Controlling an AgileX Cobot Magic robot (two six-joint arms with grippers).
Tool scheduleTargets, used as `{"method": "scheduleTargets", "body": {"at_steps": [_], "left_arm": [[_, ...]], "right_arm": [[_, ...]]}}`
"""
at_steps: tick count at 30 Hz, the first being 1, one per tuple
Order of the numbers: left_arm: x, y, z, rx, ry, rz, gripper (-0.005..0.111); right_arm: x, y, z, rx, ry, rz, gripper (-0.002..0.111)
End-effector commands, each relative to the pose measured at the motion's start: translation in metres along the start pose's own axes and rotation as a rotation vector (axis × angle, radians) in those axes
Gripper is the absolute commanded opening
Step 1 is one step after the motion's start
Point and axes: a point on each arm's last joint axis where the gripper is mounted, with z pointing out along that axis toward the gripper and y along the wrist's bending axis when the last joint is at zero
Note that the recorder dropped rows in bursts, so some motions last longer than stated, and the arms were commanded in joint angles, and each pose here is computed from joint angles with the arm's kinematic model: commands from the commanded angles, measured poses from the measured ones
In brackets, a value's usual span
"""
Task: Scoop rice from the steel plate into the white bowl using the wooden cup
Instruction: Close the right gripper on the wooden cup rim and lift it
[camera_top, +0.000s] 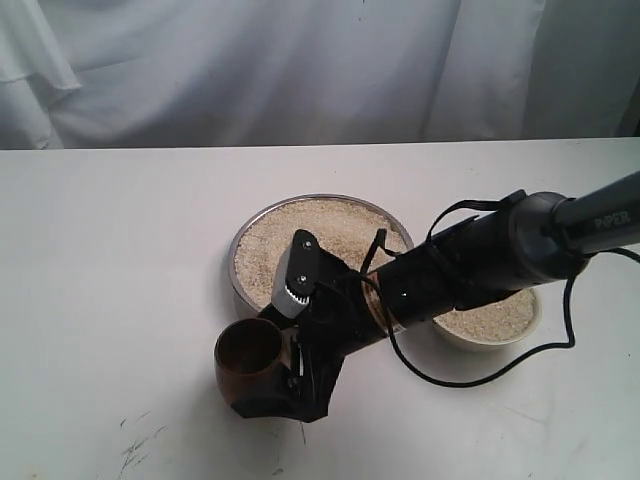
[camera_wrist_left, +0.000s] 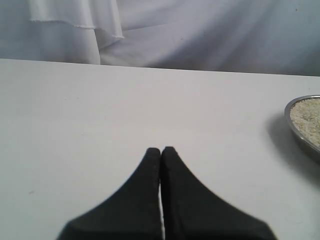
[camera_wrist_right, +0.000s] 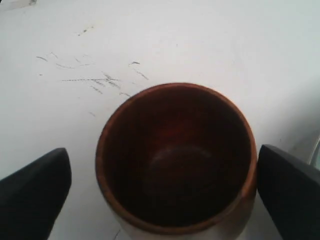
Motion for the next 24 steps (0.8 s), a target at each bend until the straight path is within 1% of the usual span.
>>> {"method": "scheduleTargets", "body": {"at_steps": [1,7,14,18,21,24], "left_arm": [[0.000,0.000,0.000,-0.001,-0.013,-0.003,0.000],[0.000,0.000,0.000,-0.001,-0.013,-0.003,0.000],[0.000,0.000,0.000,-0.001,-0.013,-0.003,0.000],[0.000,0.000,0.000,-0.001,-0.013,-0.003,0.000],[0.000,0.000,0.000,-0.001,-0.013,-0.003,0.000],[0.000,0.000,0.000,-0.001,-0.013,-0.003,0.000]], "right_arm": [[-0.001,-0.007,0.007,-0.023,0.025,0.010,0.092],[0.000,-0.012,0.016,-0.085,0.024,0.015,0.092],[0.004,-0.012,0.020,-0.106,0.024,0.035,0.092],[0.007,-0.012,0.025,-0.099,0.018,0.056,0.091],[0.008,-0.013,0.028,-0.057,0.050,0.062,0.091],[0.009,-0.012,0.032,-0.040,0.084,0.063,0.091]]}}
